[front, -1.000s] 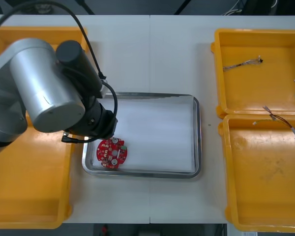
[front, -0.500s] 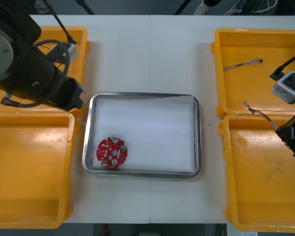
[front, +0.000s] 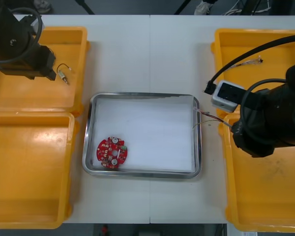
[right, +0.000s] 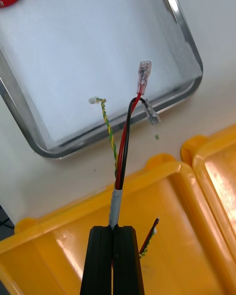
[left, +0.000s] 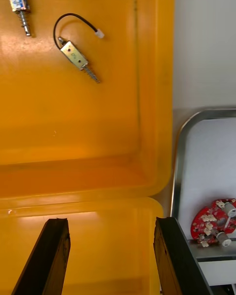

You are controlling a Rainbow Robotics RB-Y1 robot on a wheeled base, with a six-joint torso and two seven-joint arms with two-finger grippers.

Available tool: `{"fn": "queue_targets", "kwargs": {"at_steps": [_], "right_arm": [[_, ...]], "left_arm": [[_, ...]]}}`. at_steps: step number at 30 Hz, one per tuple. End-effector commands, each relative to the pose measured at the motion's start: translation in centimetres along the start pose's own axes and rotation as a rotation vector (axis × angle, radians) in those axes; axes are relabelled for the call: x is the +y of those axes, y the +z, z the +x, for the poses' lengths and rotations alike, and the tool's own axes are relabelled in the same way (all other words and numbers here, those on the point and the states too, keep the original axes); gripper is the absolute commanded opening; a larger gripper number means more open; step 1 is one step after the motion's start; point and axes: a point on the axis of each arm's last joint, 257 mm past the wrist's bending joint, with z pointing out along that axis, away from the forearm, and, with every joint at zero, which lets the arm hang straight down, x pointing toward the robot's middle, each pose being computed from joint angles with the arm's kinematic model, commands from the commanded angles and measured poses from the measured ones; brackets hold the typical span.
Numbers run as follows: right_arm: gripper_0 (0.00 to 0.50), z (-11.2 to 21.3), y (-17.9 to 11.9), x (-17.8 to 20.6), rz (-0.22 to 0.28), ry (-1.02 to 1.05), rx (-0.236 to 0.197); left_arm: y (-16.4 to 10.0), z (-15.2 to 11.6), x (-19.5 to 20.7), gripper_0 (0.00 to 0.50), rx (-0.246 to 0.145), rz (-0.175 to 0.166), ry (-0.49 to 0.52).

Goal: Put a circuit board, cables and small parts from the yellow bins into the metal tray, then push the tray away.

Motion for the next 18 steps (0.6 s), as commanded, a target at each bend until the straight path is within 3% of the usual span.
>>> {"fn": "queue_targets", "kwargs": {"at_steps": [1, 7, 11, 13, 18], "right_arm": [[0.0, -4.8, 0.8, 1.3, -0.002, -0.178, -0.057], [0.0, -6.6, 3.2, 2.2, 0.011, -0.346, -0.031], [0.0, -7.5, 4.7, 2.9, 0.018, -0.414, -0.015], [0.0, -8.4, 5.9, 3.5, 0.016, -0.45, -0.024], [0.0, -9.8, 8.5, 5.0, 0.006, -0.462, -0.046]], "left_arm": [[-1.9, -3.5, 2.9, 0.5, -0.073, -0.038, -0.003], [-0.7, -5.8, 4.4, 0.5, -0.115, -0.043, -0.03], [0.0, -8.0, 4.4, 0.5, -0.16, -0.018, -0.034], [0.5, -9.3, 4.2, 0.5, -0.187, -0.004, -0.034], [1.6, -11.2, 4.2, 0.5, -0.231, -0.006, -0.023]]}}
